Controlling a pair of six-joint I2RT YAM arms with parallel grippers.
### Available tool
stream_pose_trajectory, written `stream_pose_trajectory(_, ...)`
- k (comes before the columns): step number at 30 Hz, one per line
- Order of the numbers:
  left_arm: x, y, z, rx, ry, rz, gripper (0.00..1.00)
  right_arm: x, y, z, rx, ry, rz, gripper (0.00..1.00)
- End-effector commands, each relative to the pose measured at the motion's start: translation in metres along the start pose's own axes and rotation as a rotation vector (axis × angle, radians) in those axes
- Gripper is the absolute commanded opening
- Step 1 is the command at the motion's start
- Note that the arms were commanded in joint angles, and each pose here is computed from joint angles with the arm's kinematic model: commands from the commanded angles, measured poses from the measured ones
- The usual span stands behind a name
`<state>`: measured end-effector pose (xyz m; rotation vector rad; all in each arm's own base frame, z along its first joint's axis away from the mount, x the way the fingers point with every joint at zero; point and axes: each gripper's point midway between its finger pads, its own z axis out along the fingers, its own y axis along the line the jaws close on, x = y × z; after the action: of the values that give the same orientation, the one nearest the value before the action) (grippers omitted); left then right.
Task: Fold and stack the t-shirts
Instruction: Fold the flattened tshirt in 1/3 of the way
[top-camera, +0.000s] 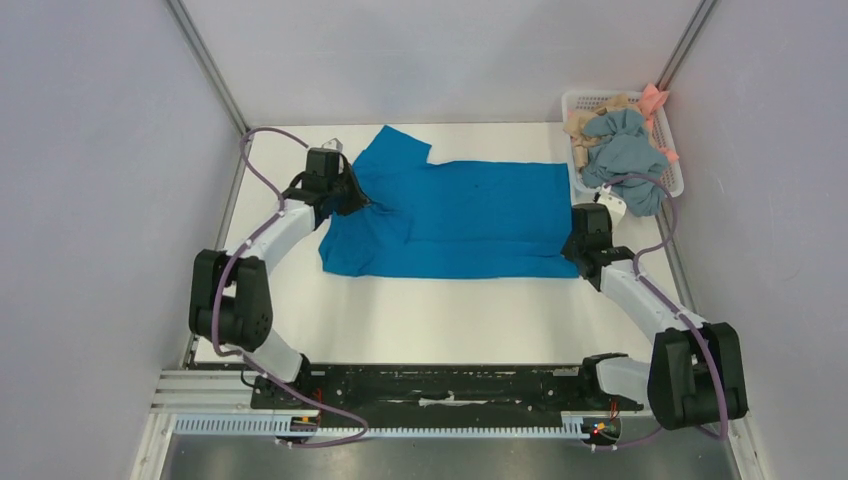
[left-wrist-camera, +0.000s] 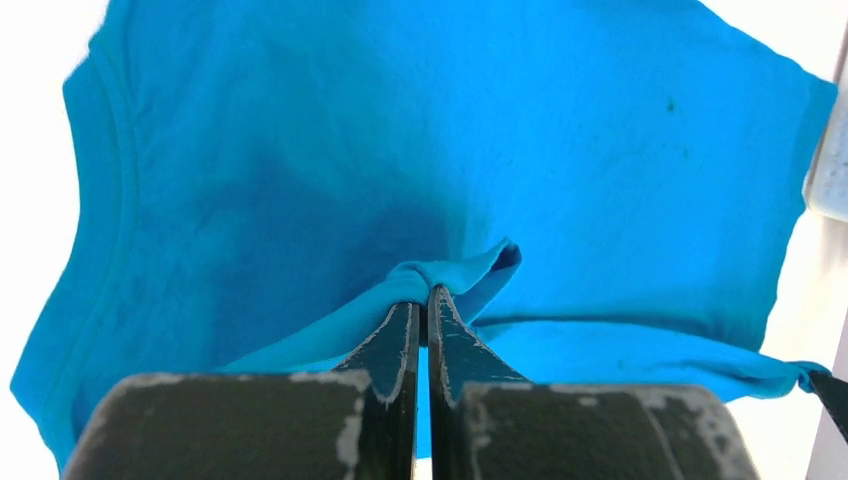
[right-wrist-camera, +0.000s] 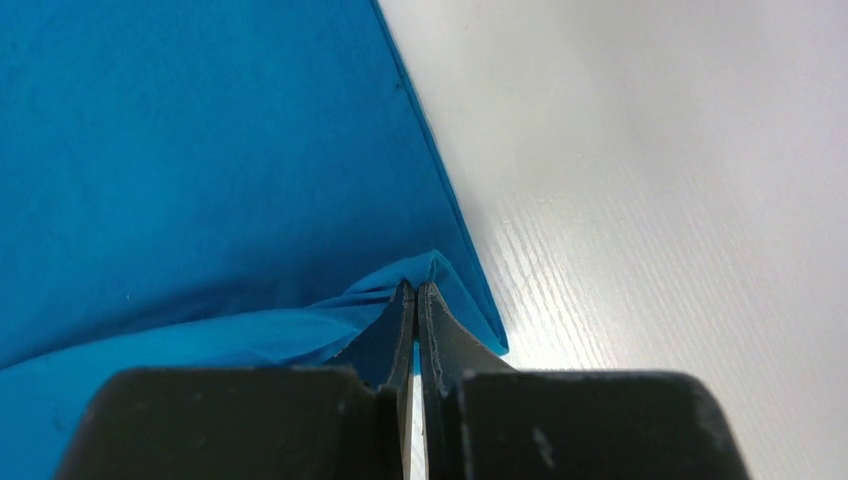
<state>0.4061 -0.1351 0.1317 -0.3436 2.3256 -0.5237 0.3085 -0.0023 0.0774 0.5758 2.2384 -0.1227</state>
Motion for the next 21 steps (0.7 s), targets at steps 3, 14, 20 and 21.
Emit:
stream_pose_trajectory(3, -0.037, -0.002, 0.034, 0.065, -0.041, 0.031, 0.02, -0.035, 0.015, 0.017, -0.022, -0.083, 0.015, 0.0)
stream_pose_trajectory(14, -0.073, 0.034, 0.078, -0.164, 0.023, -0.036, 0.78, -0.066, 0.012, 0.03, 0.076, -0.09, 0.024, 0.79)
stream_pose_trajectory(20, -0.097, 0.014, 0.042, -0.151, -0.013, -0.039, 0.81, -0.077, 0.016, 0.005, 0.005, -0.119, -0.01, 0.98)
stream_pose_trajectory(21, -0.09, 0.005, 0.039, -0.101, 0.004, -0.043, 0.81, -0.071, 0.023, 0.001, -0.055, -0.109, -0.022, 0.98)
